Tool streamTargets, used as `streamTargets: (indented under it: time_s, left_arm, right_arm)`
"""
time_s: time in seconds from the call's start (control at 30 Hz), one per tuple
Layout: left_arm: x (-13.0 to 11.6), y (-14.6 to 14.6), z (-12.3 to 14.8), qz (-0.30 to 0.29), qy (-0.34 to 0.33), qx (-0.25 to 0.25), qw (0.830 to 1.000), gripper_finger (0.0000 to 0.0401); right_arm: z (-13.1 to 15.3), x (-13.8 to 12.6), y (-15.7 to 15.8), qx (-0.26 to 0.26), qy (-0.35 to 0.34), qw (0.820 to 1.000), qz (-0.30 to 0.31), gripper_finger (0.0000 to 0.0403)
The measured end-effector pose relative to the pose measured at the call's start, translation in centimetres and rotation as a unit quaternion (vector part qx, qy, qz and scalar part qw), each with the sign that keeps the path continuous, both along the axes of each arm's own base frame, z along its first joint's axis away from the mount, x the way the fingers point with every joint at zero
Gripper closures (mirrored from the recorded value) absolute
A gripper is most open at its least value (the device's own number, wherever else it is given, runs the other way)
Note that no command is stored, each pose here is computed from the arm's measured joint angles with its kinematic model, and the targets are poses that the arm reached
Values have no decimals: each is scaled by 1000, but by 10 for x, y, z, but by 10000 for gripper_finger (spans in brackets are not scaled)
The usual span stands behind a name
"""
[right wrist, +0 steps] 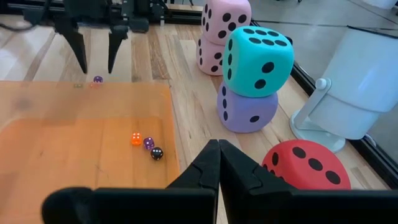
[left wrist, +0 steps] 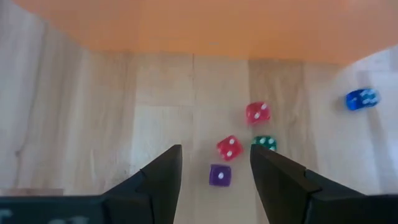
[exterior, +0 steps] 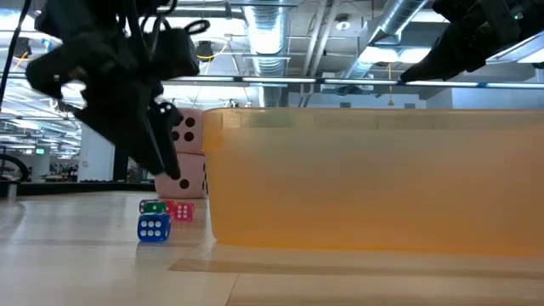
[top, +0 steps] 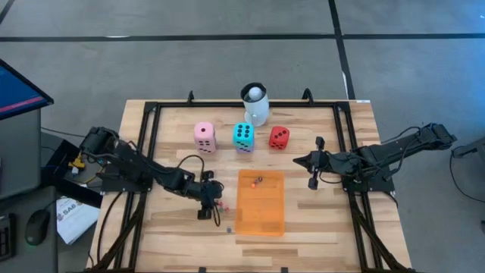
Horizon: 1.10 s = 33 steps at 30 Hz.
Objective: Pick & Place Dice
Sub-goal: Put the small purple dice into the orange bin
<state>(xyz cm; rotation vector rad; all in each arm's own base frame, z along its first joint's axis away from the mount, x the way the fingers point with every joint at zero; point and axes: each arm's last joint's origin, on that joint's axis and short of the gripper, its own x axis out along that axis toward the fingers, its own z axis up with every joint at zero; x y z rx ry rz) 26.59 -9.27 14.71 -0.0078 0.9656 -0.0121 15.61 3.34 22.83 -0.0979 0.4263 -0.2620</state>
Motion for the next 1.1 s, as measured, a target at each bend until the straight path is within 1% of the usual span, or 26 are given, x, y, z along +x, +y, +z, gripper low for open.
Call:
streamTargets:
  time_s: [0.13, 0.47, 0.57, 0.7, 0.87, 1.0, 1.1]
  left_arm:
    - [0, 0, -9, 0, 21, 8, 1000, 217]
    - [0, 0, -10, 2, 23, 7, 1000, 214]
    - [-1, 0, -12, 19, 20, -5, 1000, 213]
    - [-9, 3, -24, 40, 24, -18, 999, 215]
    - [-13, 5, -29, 45, 12, -22, 999, 221]
    - [-12, 4, -29, 43, -6, -32, 999, 225]
    - [-12, 4, -29, 42, -8, -33, 999, 226]
  right_arm:
    - [0, 0, 0, 0, 0, 1000, 0, 403]
    - [0, 0, 0, 0, 0, 1000, 0, 403]
    - [0, 0, 0, 0, 0, 1000, 0, 403]
    - [0, 0, 0, 0, 0, 1000, 0, 403]
    - [0, 0, 0, 0, 0, 1000, 0, 403]
    - [0, 0, 0, 0, 0, 1000, 0, 403]
    - [0, 0, 0, 0, 0, 1000, 0, 403]
